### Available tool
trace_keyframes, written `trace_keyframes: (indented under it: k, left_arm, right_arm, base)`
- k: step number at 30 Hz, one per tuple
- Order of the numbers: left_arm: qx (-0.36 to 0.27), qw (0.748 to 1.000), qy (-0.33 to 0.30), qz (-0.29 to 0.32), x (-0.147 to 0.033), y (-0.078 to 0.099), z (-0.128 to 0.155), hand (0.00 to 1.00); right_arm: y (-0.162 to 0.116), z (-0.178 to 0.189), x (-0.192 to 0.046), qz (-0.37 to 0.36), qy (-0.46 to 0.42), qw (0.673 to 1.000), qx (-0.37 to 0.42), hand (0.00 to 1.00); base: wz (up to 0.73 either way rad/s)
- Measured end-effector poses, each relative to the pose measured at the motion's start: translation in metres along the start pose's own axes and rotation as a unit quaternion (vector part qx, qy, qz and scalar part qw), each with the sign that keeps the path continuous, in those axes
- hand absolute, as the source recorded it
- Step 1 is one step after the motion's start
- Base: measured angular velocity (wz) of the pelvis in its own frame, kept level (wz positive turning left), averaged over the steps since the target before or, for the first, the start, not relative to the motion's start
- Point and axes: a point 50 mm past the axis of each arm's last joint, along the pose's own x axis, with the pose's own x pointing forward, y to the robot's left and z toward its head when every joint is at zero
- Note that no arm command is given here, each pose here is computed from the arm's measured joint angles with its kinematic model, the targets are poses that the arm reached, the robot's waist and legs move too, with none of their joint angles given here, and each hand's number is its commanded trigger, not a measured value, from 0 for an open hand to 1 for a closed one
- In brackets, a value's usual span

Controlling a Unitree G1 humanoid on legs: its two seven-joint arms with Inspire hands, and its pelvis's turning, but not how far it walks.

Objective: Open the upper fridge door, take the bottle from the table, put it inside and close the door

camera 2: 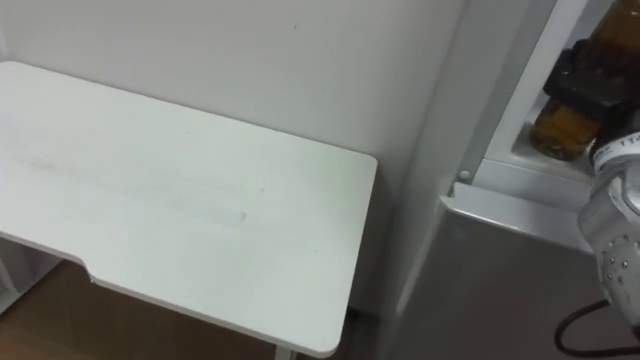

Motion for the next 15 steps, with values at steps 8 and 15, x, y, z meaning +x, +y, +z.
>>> trace_keyframes:
  k: [8,15]
  left_arm:
    - [0.018,1.000,-0.006,-0.003,0.001,0.000,0.005,0.00]
    - [0.003,1.000,-0.021,0.000,0.001,0.000,0.015,0.00]
  right_arm:
    - [-0.010,-0.005,0.006,-0.032,0.018,0.999,-0.017,0.66]
    - [-0.025,-0.001,0.011,-0.077,0.013,0.995,-0.056,0.00]
  base:
    - [0.06]
    - [0.05]
